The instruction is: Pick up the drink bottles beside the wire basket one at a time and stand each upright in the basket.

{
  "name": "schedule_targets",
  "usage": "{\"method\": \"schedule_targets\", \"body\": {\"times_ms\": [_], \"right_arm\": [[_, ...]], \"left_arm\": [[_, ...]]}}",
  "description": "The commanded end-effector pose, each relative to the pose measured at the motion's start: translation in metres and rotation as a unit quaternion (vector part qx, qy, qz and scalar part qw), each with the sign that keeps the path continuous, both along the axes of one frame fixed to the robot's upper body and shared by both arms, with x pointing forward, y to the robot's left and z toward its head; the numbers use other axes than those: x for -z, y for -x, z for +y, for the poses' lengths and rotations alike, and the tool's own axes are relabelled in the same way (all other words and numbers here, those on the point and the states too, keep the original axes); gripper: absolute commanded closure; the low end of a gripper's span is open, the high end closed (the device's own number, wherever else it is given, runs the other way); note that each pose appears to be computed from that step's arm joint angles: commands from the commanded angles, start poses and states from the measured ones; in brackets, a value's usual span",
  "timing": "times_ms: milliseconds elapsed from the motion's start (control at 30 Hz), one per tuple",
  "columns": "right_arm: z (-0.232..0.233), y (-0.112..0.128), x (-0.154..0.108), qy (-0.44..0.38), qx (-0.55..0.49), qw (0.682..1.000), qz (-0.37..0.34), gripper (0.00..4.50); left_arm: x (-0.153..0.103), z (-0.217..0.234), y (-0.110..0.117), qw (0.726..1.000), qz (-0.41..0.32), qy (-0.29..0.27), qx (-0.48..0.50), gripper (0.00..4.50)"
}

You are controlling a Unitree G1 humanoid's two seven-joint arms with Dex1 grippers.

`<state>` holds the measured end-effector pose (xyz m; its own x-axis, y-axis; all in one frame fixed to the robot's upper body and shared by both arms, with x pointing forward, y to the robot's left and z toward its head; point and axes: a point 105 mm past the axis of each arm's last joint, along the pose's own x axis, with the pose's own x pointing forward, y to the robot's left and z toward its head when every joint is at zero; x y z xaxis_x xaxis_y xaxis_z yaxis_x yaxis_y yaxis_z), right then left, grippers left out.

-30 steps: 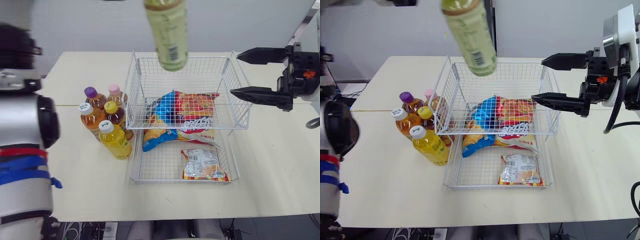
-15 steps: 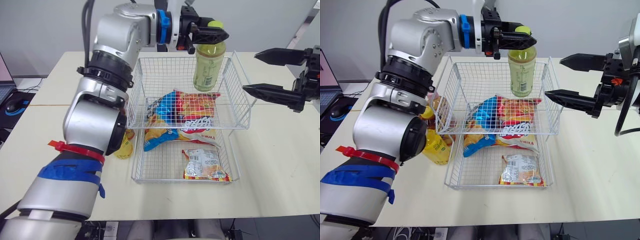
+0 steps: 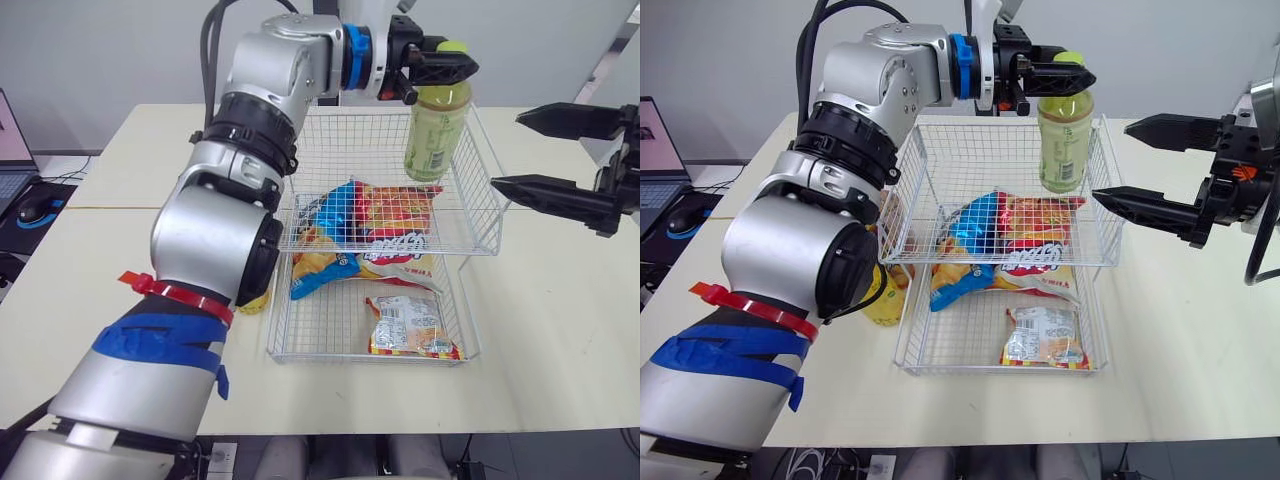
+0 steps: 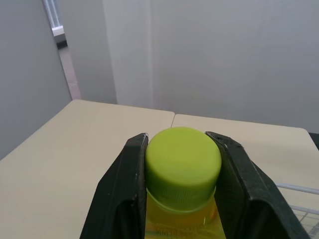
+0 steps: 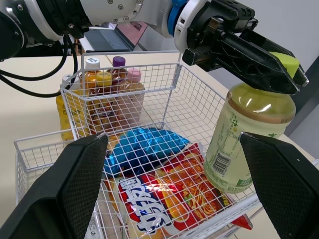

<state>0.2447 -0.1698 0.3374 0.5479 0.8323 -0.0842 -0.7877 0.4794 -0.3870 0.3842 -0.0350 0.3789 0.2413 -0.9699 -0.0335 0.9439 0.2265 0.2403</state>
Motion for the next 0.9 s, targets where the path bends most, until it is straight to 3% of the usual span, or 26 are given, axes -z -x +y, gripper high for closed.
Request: {"method": "schedule_targets", "body": {"times_ms": [33,200,400,567,733,900], "right_arm": [[-0.001,0.007,-0.010,0.002,0.005,1.000,-0.030,0.00],[-0.001,0.007,-0.009,0.002,0.006,0.999,-0.031,0.00],[-0.004,0.008,-0.009,0.008,0.014,0.999,-0.038,0.00],[-0.003,0.012,-0.011,0.012,0.004,0.999,-0.053,0.00],[0.005,0.015,-0.012,0.013,-0.026,0.997,-0.072,0.00],[0.021,0.018,-0.001,0.019,-0.087,0.995,-0.047,0.00]], "left_arm": [[-0.030,0.002,0.011,0.998,-0.053,0.010,0.009,1.63],[-0.047,0.012,0.017,0.997,-0.067,0.021,0.015,0.07],[-0.075,0.052,0.038,0.995,-0.085,0.032,0.037,0.03],[-0.079,0.089,0.059,0.995,-0.075,0.052,0.040,0.03],[-0.065,0.130,0.080,0.994,-0.094,0.051,0.007,0.03],[-0.040,0.189,0.084,0.987,-0.094,0.047,-0.123,0.03]]}}
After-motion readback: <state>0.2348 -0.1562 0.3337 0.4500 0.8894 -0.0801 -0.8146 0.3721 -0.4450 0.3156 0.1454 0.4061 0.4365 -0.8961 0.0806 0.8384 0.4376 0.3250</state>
